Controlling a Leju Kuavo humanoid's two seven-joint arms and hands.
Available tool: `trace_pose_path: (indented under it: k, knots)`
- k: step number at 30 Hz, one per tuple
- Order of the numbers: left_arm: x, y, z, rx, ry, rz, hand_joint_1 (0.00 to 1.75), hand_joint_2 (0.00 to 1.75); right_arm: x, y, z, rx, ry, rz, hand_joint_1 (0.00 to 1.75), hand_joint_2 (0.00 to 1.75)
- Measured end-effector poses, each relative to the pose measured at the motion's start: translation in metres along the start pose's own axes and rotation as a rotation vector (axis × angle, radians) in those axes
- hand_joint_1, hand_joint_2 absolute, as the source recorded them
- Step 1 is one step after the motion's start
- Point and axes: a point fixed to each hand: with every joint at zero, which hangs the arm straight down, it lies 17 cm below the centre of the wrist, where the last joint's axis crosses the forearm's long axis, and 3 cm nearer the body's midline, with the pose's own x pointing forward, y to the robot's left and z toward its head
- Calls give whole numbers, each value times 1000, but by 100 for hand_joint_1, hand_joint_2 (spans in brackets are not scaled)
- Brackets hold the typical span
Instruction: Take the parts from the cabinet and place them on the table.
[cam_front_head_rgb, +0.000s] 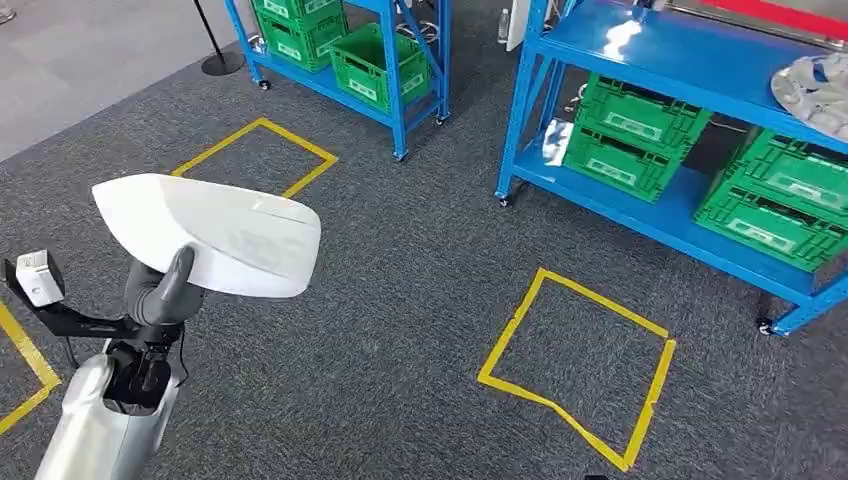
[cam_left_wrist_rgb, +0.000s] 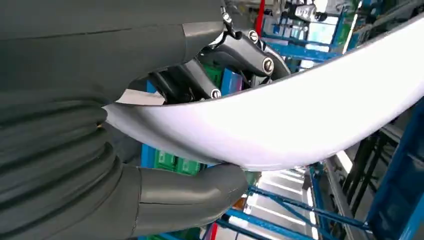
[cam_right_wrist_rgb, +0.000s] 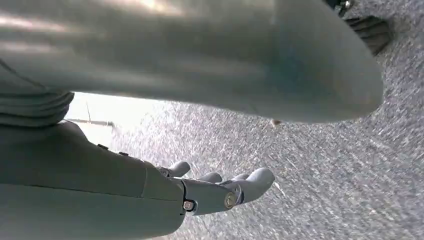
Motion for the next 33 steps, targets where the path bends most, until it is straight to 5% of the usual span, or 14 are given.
trace_pose_path:
  k: [10, 33]
  knots:
    - [-4, 2, 27, 50, 12, -2, 175, 175, -6, -2, 1, 2, -16, 24, 0, 0]
    - [10, 7, 25, 49, 2, -35, 175, 175, 0, 8, 1, 22, -18, 37, 0, 0]
